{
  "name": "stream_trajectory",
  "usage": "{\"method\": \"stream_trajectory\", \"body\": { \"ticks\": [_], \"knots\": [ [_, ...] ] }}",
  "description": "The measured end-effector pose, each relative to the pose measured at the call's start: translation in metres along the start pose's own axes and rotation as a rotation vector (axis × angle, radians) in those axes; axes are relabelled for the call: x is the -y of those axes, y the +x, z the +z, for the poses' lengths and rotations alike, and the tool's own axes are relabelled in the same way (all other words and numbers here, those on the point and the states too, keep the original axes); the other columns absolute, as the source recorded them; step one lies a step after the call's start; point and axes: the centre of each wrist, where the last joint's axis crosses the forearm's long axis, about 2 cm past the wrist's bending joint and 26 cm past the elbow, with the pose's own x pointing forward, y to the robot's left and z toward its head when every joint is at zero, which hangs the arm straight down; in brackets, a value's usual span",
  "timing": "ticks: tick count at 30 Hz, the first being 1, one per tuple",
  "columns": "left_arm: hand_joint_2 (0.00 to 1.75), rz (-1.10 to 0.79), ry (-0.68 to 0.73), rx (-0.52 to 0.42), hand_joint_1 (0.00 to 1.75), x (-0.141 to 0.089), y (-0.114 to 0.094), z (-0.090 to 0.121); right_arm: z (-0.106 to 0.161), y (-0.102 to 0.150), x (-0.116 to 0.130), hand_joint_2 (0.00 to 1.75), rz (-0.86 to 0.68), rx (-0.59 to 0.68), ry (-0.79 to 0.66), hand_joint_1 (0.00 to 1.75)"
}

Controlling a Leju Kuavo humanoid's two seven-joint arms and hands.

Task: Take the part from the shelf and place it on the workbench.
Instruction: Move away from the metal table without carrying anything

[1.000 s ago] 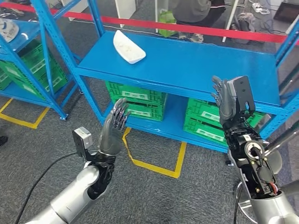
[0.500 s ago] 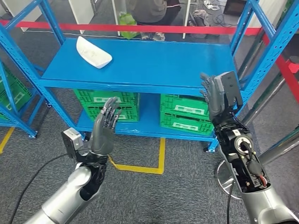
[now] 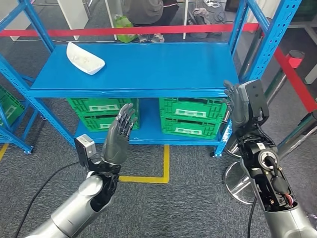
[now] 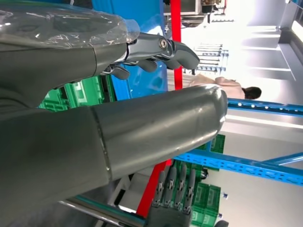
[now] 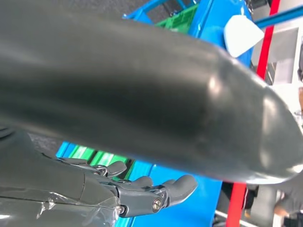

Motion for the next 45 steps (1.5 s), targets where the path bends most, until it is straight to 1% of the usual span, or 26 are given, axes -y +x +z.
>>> {"method": "stream_trajectory", "body": {
  "ticks": [13,17,22,34,45],
  "knots": [
    [0.0,-0.005,0.003,-0.011,0.0,0.002,-0.003,0.005,0.005,-0.002,0.0,0.0,-0.003,-0.013,-0.01,0.0],
    [0.0,0.003,-0.005,0.003,0.0,0.009,-0.003,0.003,0.01,-0.004,0.005,0.0,-0.002,-0.021,-0.025,0.0],
    [0.0,0.019,-0.017,0.028,0.0,0.017,-0.001,-0.005,0.013,-0.004,0.011,0.0,0.004,-0.03,-0.034,0.0],
    [0.0,0.036,-0.026,0.019,0.0,0.025,-0.005,-0.009,0.018,-0.006,0.019,0.0,0.005,-0.046,-0.065,0.0],
    [0.0,0.043,-0.025,0.013,0.0,0.03,-0.008,-0.008,0.023,-0.007,0.02,0.0,0.004,-0.052,-0.068,0.0]
  ]
}}
